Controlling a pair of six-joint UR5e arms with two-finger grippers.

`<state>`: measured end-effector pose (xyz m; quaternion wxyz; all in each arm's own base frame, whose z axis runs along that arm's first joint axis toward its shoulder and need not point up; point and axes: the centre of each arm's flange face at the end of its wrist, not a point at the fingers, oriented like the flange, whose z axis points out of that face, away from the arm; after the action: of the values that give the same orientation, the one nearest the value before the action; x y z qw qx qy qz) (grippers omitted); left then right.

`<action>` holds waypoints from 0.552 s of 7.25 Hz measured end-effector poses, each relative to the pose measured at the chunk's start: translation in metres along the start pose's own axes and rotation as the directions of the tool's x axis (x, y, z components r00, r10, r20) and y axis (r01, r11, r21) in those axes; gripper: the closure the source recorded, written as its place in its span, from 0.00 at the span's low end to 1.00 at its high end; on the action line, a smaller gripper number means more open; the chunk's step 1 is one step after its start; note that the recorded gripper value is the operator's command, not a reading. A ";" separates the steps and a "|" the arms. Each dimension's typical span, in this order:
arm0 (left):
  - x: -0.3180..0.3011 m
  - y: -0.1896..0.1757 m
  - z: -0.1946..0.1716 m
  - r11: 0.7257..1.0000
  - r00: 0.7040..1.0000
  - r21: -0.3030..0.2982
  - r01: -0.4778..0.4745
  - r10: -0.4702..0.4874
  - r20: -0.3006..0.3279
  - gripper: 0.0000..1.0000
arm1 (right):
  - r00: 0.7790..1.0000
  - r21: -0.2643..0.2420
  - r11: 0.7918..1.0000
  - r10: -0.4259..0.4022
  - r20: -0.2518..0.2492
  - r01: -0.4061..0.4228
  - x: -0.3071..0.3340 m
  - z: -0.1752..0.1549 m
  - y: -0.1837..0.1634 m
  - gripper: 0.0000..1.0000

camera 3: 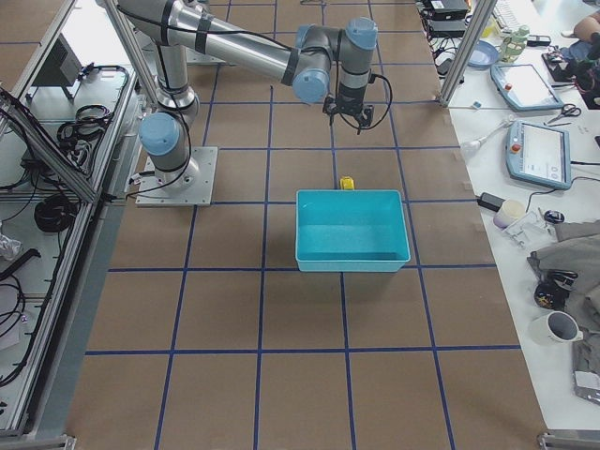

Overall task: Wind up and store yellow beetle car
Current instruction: 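Lower the right gripper onto the car while the left gripper lifts away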

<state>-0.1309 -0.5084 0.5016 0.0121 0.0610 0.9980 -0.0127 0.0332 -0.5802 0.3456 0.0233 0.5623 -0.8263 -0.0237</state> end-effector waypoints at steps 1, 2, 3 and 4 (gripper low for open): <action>-0.002 0.004 -0.001 1.000 1.000 -0.005 0.005 -0.005 0.015 0.00 | 0.999 -0.011 0.999 -0.034 0.017 0.034 0.013 0.021 0.007 0.00; -0.003 0.007 -0.001 1.000 0.999 -0.009 0.009 -0.009 0.031 0.00 | 0.997 -0.014 0.997 -0.077 0.028 0.078 0.028 0.044 0.017 0.00; -0.007 0.009 -0.002 1.000 0.999 -0.008 0.016 -0.016 0.038 0.00 | 0.992 -0.014 0.992 -0.122 0.027 0.122 0.042 0.066 0.025 0.00; -0.011 0.011 -0.005 1.000 0.999 -0.002 0.024 -0.024 0.039 0.00 | 0.989 -0.014 0.989 -0.144 0.025 0.145 0.053 0.085 0.030 0.00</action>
<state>-0.1184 -0.4992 0.5064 0.0315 0.0487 0.9982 -0.0127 -0.0194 -0.6171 0.2637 0.0162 0.6201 -0.7834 -0.0386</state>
